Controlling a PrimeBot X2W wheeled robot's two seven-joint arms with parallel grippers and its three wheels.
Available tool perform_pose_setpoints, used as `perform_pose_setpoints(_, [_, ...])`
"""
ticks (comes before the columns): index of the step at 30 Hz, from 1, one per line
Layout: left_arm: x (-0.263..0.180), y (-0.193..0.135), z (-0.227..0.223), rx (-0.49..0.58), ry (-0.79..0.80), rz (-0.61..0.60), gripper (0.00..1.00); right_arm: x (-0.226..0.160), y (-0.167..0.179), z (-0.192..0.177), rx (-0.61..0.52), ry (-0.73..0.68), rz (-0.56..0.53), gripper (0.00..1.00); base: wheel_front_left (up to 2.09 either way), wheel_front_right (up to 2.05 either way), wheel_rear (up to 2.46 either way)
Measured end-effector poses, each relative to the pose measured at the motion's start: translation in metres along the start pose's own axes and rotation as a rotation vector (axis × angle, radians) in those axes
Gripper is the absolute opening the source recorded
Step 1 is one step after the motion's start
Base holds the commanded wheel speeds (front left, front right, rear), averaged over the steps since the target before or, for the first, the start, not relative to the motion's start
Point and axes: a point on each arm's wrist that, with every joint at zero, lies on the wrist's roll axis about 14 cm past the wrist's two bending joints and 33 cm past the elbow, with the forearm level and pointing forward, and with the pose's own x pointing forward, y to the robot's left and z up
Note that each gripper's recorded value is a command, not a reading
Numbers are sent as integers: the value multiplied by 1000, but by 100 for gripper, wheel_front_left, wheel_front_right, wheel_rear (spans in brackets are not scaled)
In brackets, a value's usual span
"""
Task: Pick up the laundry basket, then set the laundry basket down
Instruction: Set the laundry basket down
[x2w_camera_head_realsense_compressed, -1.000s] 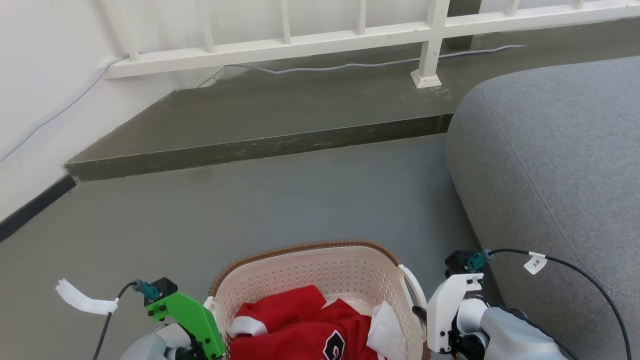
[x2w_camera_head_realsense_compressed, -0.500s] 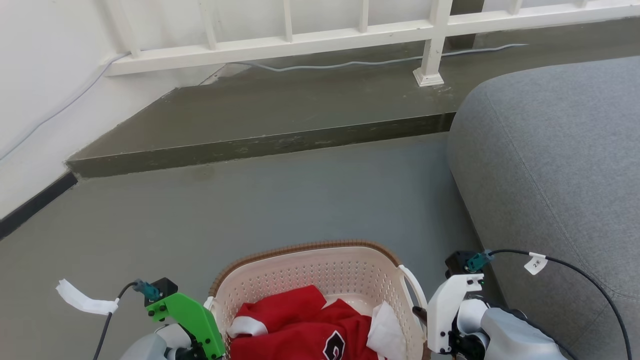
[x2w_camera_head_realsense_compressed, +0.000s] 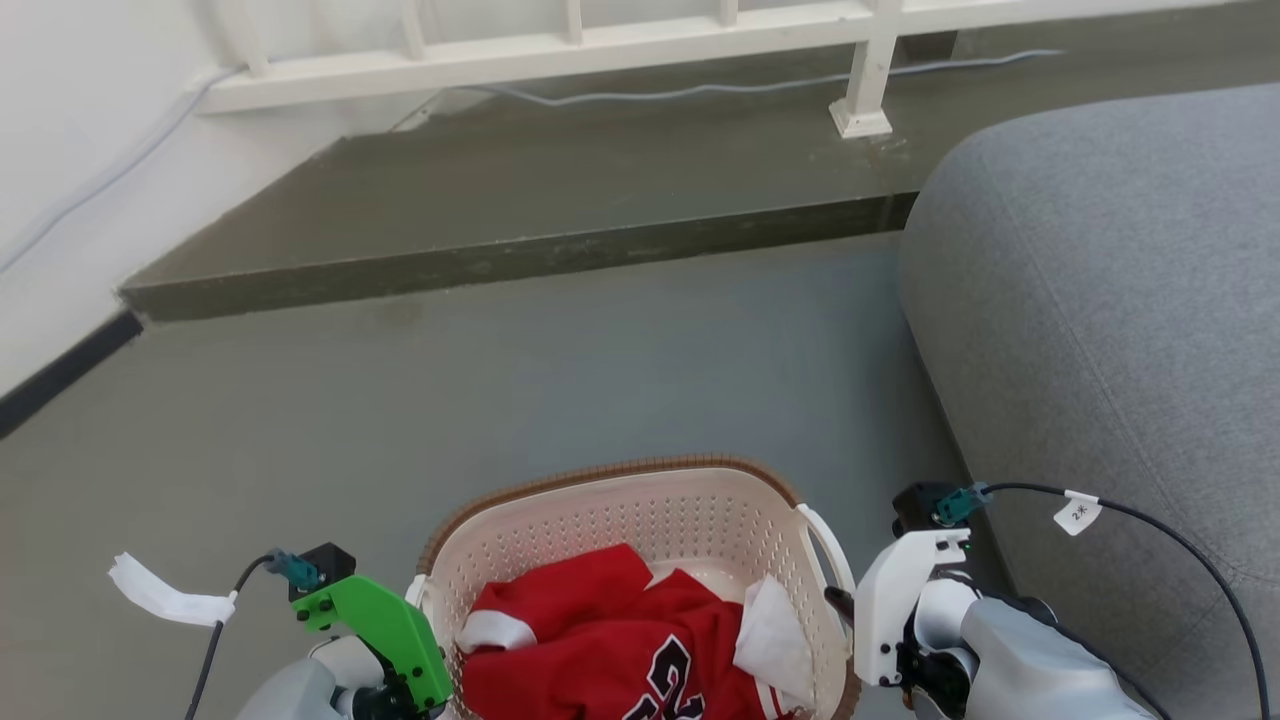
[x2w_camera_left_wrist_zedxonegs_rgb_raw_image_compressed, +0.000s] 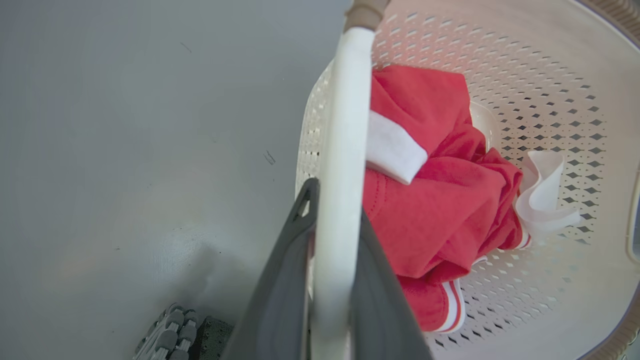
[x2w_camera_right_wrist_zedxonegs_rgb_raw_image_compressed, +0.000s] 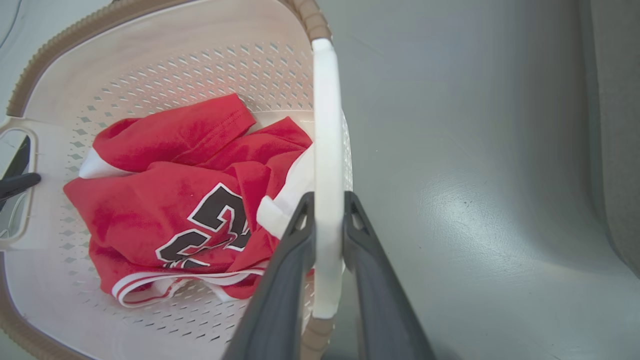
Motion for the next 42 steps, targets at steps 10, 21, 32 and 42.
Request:
perform_pose_setpoints(10, [16,-2,18,11,-13,1,0,15,-9,13,-2,-2,-9,0,0,0,0])
perform_pose_setpoints(21, [42,-1,35,26,-7,6,0,38,-23,24,3,-1,-19,0,0,0,0])
perform_pose_setpoints(32, [78,4,53,11,-4,12,0,71,-41,37,-1,0,-27,0,0,0,0])
perform_pose_setpoints(42, [111,10,77,39,-40,19,0,104,-55,54,-30,-10,-26,0,0,0,0])
